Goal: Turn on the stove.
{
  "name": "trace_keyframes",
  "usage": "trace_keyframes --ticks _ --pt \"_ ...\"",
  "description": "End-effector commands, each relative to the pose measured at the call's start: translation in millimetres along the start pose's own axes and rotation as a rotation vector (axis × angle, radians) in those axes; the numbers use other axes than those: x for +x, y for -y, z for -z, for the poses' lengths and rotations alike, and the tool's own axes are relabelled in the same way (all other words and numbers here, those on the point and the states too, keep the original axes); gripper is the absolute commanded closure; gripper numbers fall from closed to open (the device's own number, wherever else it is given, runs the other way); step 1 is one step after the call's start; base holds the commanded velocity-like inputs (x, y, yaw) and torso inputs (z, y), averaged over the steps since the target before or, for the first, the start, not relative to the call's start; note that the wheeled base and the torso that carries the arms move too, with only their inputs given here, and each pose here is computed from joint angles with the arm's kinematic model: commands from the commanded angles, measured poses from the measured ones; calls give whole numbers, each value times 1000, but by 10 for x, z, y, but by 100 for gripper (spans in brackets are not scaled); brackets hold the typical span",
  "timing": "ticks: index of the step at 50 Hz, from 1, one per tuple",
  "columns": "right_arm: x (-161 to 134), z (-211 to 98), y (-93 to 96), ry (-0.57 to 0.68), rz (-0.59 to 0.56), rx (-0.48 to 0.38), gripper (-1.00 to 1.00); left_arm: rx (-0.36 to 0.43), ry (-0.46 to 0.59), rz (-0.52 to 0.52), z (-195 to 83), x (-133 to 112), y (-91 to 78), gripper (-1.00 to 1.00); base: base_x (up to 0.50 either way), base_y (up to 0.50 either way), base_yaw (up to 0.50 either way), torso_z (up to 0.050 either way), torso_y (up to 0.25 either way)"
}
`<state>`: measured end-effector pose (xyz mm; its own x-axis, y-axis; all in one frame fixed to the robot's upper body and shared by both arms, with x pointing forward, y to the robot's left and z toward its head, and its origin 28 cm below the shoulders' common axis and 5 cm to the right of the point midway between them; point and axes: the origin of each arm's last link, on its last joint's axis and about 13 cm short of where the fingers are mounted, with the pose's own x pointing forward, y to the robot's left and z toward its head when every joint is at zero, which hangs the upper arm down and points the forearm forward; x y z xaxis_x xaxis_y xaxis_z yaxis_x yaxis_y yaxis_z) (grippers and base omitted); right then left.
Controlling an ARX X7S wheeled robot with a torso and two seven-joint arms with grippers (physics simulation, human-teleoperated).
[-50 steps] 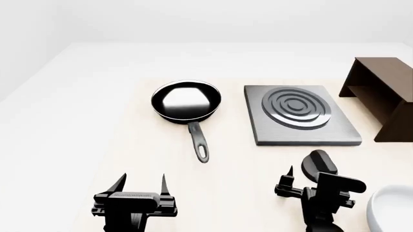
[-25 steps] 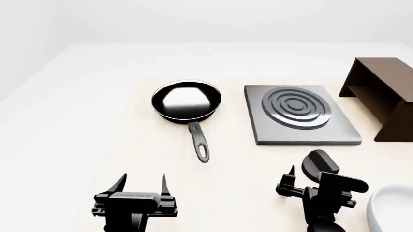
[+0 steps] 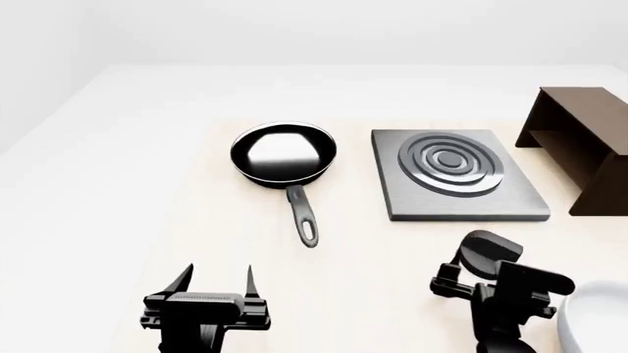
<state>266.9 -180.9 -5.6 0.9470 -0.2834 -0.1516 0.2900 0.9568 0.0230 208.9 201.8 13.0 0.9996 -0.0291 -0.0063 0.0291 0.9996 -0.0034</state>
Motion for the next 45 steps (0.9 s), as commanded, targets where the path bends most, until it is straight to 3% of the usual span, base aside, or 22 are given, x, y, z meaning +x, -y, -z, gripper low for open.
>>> trace_keyframes --ticks 1,16,45 --pt "31 -40 -48 13 -15 -9 -100 0 1 0 1 -3 -1 -100 0 0 0 0 0" --pt "131 -63 -9 10 -6 29 -100 -1 5 1 -19 -10 -4 -100 0 0 0 0 0" --pt "265 -107 12 4 9 13 -100 6 1 5 7 0 12 -100 0 0 0 0 0"
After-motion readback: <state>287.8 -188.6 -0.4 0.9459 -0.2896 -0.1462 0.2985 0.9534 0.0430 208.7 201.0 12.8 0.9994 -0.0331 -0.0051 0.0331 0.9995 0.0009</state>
